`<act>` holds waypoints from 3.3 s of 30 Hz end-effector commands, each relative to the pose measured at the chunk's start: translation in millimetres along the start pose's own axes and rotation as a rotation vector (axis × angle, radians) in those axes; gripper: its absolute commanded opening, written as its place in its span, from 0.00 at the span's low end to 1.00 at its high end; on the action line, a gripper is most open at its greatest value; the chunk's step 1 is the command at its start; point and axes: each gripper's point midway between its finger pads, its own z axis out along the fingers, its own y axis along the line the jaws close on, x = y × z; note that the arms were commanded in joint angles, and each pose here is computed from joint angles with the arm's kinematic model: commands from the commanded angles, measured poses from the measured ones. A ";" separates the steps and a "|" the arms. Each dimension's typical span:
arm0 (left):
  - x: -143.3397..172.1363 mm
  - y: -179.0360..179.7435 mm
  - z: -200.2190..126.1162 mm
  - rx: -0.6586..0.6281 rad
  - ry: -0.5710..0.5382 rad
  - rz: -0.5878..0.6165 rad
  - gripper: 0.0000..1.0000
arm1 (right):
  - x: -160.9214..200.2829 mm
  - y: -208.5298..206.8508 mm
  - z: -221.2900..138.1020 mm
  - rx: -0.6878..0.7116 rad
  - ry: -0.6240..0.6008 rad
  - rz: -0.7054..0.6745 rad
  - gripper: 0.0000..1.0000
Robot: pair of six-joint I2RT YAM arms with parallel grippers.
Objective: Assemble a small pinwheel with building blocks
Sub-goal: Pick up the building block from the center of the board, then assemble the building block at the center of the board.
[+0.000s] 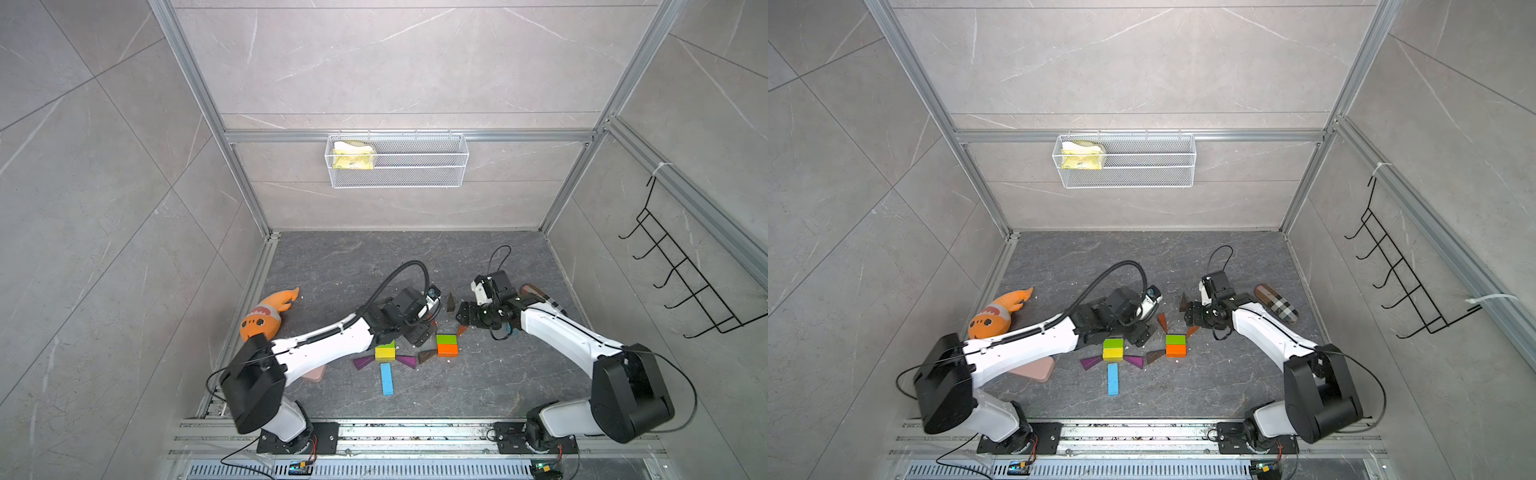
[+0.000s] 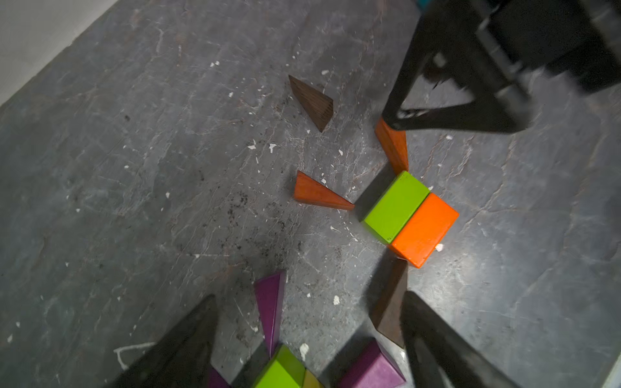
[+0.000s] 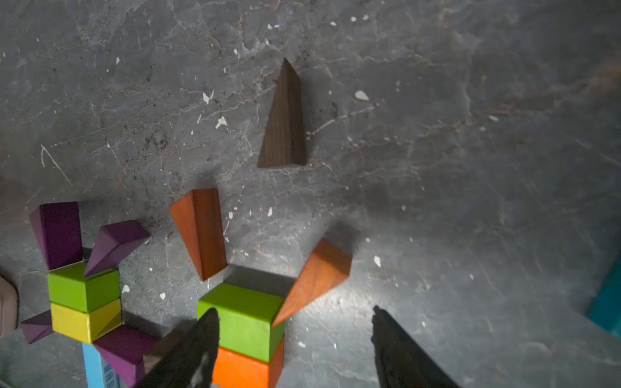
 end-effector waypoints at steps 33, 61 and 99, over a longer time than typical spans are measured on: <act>8.5 8.6 -43.9 0.259 -0.089 -0.104 1.00 | -45.6 7.3 72.5 0.285 0.022 0.015 0.31; 6.1 8.1 -68.3 0.271 -0.097 -0.157 1.00 | -70.1 8.5 46.0 0.264 -0.084 -0.299 0.11; 23.7 -4.9 -70.7 0.360 -0.137 -0.320 1.00 | 85.3 -39.7 -49.5 0.140 0.311 -0.804 0.16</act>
